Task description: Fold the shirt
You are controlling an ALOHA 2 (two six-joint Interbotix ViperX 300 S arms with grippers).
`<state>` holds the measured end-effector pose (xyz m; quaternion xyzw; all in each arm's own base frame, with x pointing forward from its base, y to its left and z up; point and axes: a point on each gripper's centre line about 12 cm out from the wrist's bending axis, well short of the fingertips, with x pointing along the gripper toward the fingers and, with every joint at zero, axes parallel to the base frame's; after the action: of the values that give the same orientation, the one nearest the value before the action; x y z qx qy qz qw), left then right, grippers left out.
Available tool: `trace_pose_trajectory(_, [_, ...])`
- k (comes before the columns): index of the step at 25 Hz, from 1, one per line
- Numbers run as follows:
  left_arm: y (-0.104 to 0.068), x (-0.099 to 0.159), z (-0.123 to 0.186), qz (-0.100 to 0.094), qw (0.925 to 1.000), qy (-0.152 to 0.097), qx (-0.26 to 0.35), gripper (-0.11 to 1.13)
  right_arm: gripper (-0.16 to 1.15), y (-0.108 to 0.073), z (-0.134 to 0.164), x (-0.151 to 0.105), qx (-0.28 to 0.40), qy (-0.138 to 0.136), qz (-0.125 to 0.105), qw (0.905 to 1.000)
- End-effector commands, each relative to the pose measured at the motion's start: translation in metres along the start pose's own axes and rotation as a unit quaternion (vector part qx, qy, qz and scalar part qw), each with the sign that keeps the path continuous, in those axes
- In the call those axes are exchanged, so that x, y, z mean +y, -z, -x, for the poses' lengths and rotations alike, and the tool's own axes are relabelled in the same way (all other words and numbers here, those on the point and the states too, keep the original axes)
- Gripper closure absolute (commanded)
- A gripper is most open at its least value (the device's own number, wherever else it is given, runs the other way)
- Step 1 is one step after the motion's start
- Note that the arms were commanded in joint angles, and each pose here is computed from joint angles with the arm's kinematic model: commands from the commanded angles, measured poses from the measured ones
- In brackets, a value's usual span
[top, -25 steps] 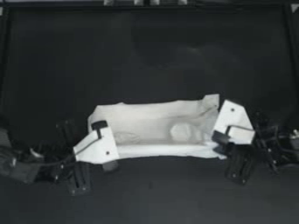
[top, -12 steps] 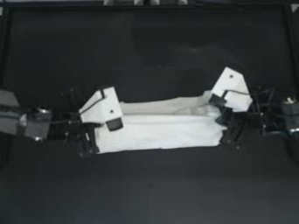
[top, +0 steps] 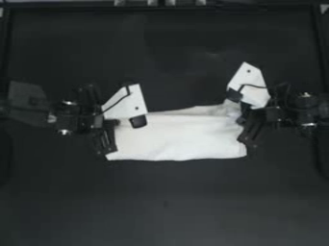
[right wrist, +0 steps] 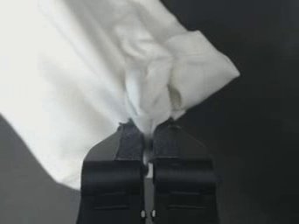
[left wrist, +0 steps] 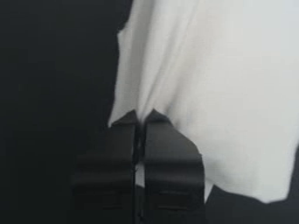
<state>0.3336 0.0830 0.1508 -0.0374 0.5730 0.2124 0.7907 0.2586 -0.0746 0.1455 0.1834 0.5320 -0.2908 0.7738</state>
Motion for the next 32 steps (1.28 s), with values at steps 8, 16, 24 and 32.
trace_pose_trajectory(8, [-0.001,0.014,-0.021,-0.003,0.9997,-0.004,0.023,0.98,0.93,-0.008,-0.027,-0.016,0.019,0.018,-0.001,0.9997])
trace_pose_trajectory(16, [-0.004,0.012,-0.027,-0.008,0.9996,-0.002,0.027,0.81,0.9,-0.008,-0.034,-0.016,0.028,0.02,-0.003,0.9994])
trace_pose_trajectory(24, [-0.007,0.011,-0.021,0.005,0.9997,0.008,0.021,0.07,0.2,-0.015,-0.032,-0.013,0.018,0.005,-0.025,0.9995])
trace_pose_trajectory(32, [-0.019,0.018,-0.001,0.01,0.9997,0.01,-0.018,0.01,0.01,-0.023,-0.028,-0.013,0.01,0.003,-0.03,0.9995])
